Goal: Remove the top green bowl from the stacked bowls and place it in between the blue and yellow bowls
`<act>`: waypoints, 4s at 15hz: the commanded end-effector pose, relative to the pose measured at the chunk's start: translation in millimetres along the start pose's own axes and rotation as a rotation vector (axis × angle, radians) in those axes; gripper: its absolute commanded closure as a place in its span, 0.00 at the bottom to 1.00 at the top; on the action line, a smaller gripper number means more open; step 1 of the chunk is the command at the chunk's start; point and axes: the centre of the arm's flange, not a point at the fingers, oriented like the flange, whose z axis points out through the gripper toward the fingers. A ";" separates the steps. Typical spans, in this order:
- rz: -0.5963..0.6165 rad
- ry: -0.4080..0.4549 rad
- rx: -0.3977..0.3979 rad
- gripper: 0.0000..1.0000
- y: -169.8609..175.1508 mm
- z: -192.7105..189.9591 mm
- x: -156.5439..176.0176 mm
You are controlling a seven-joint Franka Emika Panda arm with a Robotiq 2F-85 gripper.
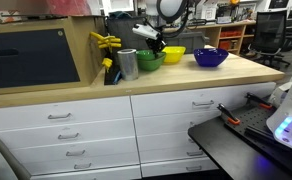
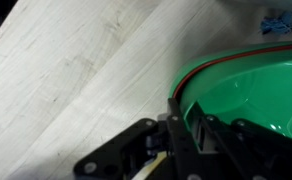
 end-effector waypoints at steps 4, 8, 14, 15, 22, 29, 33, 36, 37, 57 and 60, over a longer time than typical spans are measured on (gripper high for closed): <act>0.030 0.005 0.036 0.99 -6.9 -4.2 -0.3; 0.016 0.025 0.045 0.99 -5.3 -15.9 4.5; -0.108 0.125 0.102 0.99 3.0 -53.3 5.8; -0.117 0.131 0.112 0.99 4.2 -61.7 4.4; -0.197 0.150 0.131 0.99 41.8 -126.6 1.1; -0.271 0.212 0.054 0.99 105.1 -161.9 18.7; -0.302 0.231 0.013 0.99 140.1 -158.3 27.4; -0.312 0.257 -0.035 0.99 171.0 -140.5 42.0; -0.308 0.261 -0.052 0.99 179.6 -135.7 46.2; -0.122 0.031 -0.067 0.99 216.2 -47.8 73.4; -0.113 -0.027 -0.059 0.99 215.4 -39.1 71.4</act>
